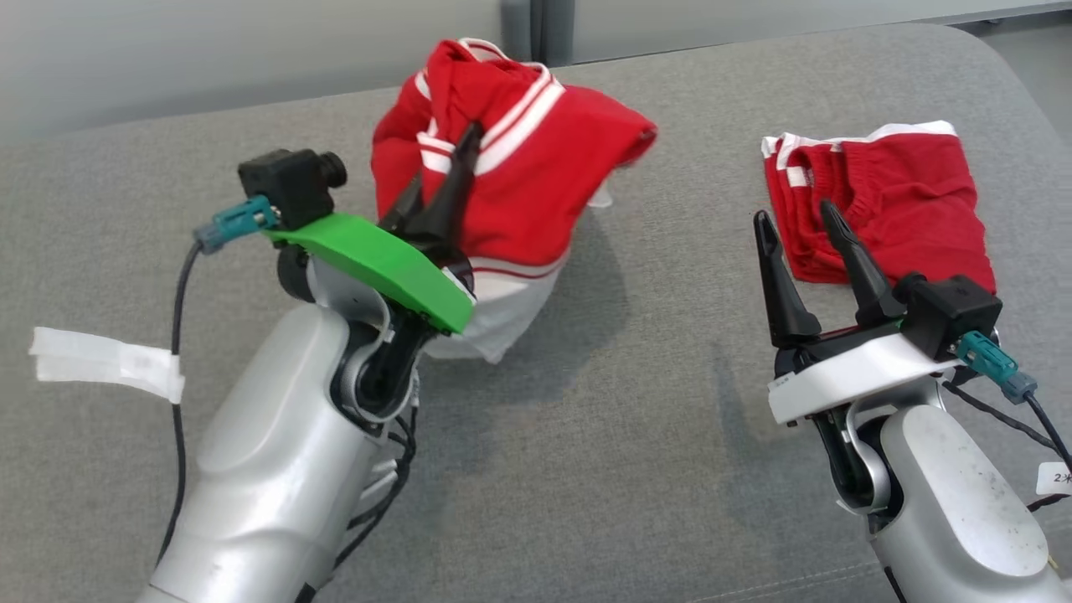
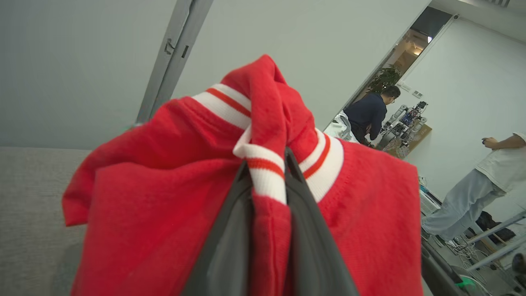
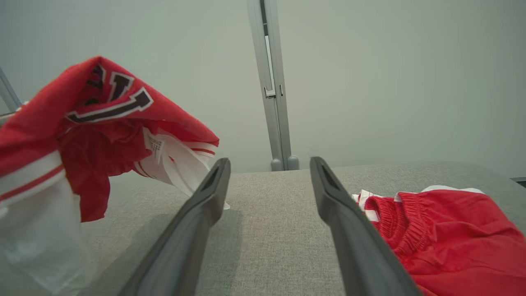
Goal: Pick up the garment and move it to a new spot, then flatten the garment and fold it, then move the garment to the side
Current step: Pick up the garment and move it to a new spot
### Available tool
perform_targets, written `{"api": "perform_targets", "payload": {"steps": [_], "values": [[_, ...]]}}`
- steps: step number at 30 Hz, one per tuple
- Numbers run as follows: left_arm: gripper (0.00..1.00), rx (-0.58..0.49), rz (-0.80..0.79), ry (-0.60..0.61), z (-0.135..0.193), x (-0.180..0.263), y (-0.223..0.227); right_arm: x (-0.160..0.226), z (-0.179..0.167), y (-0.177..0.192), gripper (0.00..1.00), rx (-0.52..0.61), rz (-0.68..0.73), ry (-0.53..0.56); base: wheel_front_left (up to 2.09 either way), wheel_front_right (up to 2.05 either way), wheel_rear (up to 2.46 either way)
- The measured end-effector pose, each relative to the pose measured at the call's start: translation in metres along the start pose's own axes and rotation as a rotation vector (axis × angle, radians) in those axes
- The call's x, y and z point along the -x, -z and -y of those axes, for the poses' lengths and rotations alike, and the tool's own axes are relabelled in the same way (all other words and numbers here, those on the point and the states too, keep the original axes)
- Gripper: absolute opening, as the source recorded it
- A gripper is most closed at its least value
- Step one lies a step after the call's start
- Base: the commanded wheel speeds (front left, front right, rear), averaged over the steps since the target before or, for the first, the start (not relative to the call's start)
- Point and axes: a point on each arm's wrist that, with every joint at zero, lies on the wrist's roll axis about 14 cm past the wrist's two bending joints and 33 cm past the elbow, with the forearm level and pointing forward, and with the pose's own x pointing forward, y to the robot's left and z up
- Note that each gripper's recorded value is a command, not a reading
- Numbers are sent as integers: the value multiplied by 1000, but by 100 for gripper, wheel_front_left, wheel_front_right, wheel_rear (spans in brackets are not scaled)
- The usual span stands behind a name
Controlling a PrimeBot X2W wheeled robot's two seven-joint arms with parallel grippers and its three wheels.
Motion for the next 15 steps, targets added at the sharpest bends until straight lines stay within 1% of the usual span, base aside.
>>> {"api": "perform_targets", "payload": {"steps": [1, 2, 4, 6, 7, 11, 13, 15], "values": [[0, 0, 0, 0, 0, 0, 0, 0, 0, 0, 100, 0, 0, 0, 0, 0, 0], [0, 46, -68, 32, 16, 1, 24, 5, 6, -5, 100, 7, 10, 21, 0, 0, 0], [0, 97, -139, 44, 27, 6, 49, 10, 12, -8, 100, 10, 16, 35, 0, 0, 0], [0, 150, -192, 32, 31, 11, 69, 14, 17, -11, 100, 14, 21, 53, 0, 0, 0], [0, 150, -192, 32, 31, 11, 69, 14, 17, -11, 100, 14, 21, 53, 0, 0, 0], [0, 278, -245, -58, 22, 16, 91, 21, 28, -14, 100, 22, 24, 87, 0, 0, 0], [0, 346, -252, -132, 9, 16, 97, 24, 32, -14, 100, 25, 22, 103, 0, 0, 0], [0, 381, -237, -216, -11, 16, 98, 26, 38, -13, 100, 27, 19, 120, 0, 0, 0]]}}
